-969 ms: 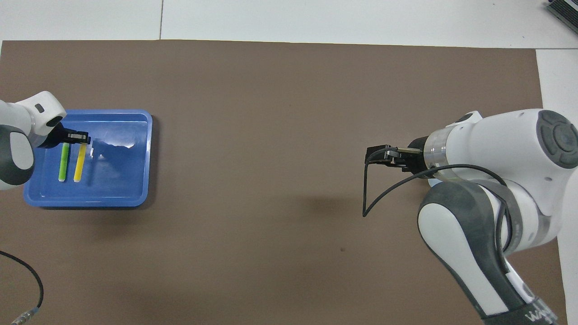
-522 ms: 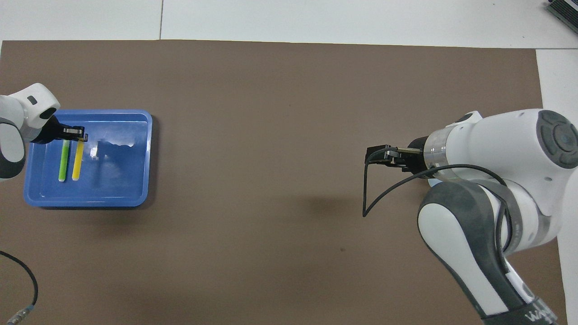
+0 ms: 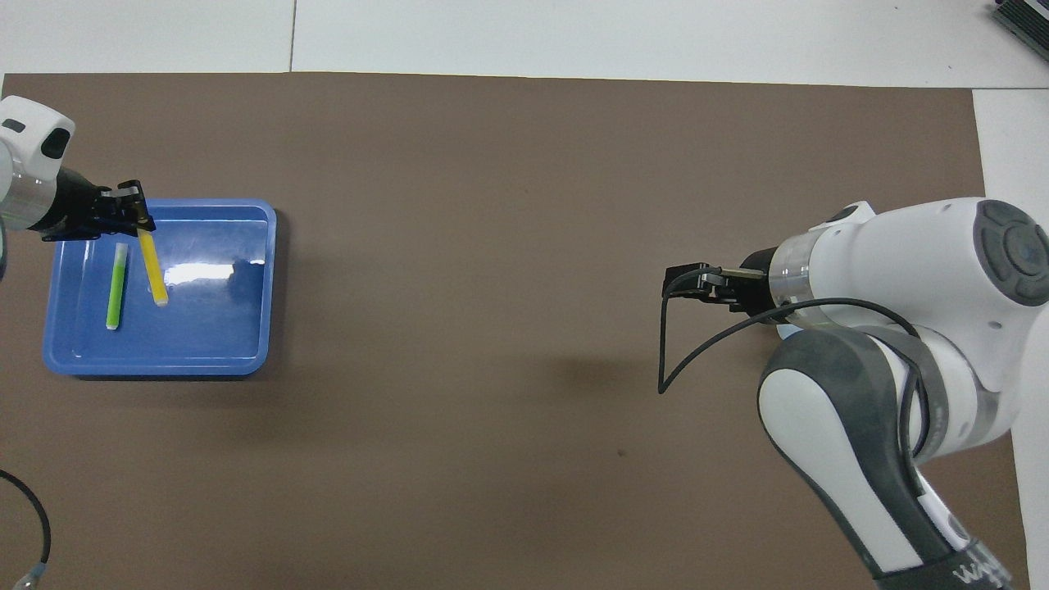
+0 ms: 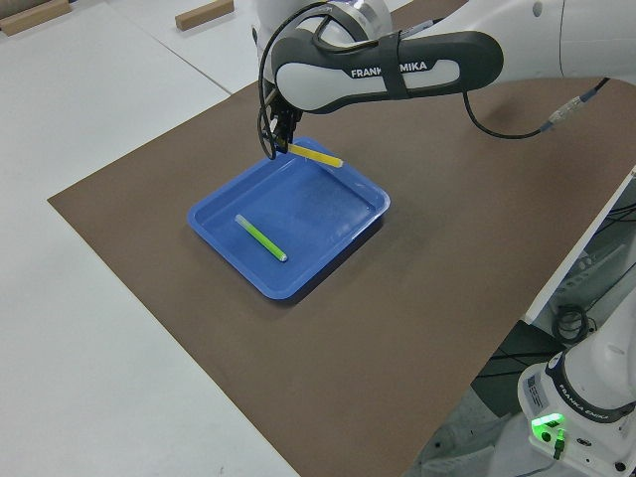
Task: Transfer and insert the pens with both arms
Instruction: 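Lift the yellow pen with the left gripper out of the tray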
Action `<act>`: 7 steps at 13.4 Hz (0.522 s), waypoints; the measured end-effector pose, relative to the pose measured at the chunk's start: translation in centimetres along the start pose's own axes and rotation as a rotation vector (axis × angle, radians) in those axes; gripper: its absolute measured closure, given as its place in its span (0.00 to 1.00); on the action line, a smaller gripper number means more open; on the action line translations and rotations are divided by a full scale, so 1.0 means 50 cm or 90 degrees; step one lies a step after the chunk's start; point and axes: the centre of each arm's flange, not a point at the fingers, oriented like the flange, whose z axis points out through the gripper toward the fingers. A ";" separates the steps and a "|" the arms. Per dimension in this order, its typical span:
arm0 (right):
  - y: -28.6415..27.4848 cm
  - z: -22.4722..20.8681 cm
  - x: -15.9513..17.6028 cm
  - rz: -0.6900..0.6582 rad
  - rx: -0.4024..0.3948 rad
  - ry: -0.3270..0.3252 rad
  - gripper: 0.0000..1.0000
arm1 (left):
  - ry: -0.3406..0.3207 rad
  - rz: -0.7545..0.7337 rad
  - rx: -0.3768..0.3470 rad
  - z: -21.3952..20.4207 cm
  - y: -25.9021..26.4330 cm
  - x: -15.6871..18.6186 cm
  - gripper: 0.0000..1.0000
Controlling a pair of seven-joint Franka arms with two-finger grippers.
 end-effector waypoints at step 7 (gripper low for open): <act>-0.003 0.000 -0.001 0.017 0.026 -0.007 0.00 | 0.026 -0.231 -0.017 -0.110 0.076 -0.035 0.83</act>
